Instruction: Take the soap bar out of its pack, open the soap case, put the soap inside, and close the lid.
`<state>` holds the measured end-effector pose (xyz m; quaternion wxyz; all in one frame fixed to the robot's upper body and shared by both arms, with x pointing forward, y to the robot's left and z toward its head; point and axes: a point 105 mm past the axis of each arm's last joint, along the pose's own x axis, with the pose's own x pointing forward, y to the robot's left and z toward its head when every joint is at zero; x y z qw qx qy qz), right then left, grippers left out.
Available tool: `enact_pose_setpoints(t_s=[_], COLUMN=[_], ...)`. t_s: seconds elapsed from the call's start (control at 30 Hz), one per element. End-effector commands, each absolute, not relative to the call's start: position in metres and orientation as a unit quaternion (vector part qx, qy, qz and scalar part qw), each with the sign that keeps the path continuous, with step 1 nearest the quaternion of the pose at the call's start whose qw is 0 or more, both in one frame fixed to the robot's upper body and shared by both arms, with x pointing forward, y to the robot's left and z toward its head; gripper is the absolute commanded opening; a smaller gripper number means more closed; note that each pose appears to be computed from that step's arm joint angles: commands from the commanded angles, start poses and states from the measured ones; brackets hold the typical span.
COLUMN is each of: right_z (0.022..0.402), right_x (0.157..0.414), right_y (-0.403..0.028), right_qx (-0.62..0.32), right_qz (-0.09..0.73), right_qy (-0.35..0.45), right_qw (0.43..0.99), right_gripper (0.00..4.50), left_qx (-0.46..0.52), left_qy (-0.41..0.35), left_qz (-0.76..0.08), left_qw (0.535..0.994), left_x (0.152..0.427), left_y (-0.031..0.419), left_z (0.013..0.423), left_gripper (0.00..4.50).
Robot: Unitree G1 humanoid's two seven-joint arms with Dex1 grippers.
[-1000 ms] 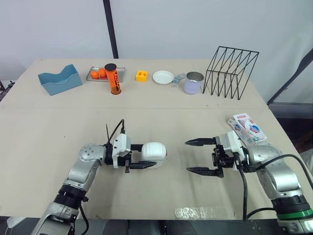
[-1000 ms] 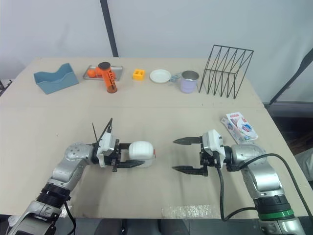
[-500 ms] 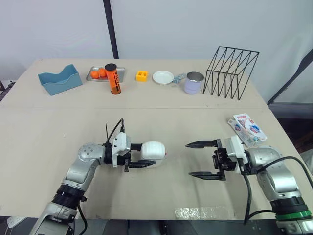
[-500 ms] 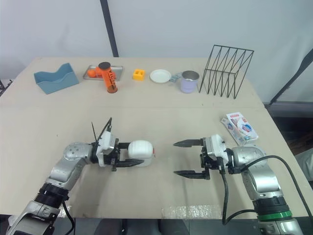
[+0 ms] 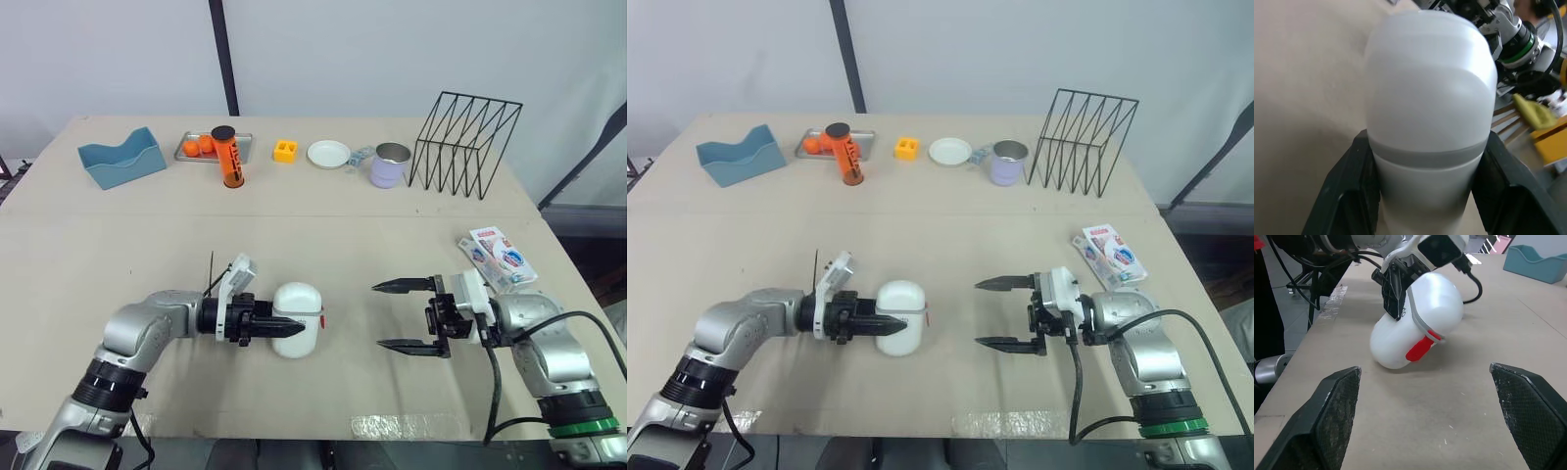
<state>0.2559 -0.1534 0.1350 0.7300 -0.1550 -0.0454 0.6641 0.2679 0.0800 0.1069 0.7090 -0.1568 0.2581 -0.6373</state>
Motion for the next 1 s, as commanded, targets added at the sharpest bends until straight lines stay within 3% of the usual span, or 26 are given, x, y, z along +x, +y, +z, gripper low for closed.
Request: enact_pose_setpoints(t_s=[0.03,0.47,0.87,0.93,1.0], right_z=[0.145,0.151,0.149,0.149,0.148], right_x=[0.259,0.263,0.261,0.261,0.261], right_y=[-0.153,-0.143,-0.141,-0.141,-0.142], right_qx=[-0.165,-0.151,-0.147,-0.148,-0.149], right_qz=[0.661,0.663,0.667,0.667,0.666], right_qy=[-0.066,-0.076,-0.060,-0.058,-0.057], right_qw=[0.729,0.729,0.728,0.728,0.728], right_gripper=[4.35,4.35,4.35,4.50,4.50], left_qx=[-0.177,-0.252,-0.213,-0.204,-0.202], left_qy=[0.282,0.379,0.418,0.414,0.413], left_qz=[-0.630,-0.540,-0.515,-0.512,-0.512], left_qw=[0.702,0.708,0.717,0.724,0.726], left_x=[0.267,0.290,0.290,0.292,0.292], left_y=[0.078,0.073,0.081,0.082,0.083], left_z=[0.122,0.114,0.092,0.090,0.089], left_gripper=[1.92,1.92,1.92,2.99,3.63])
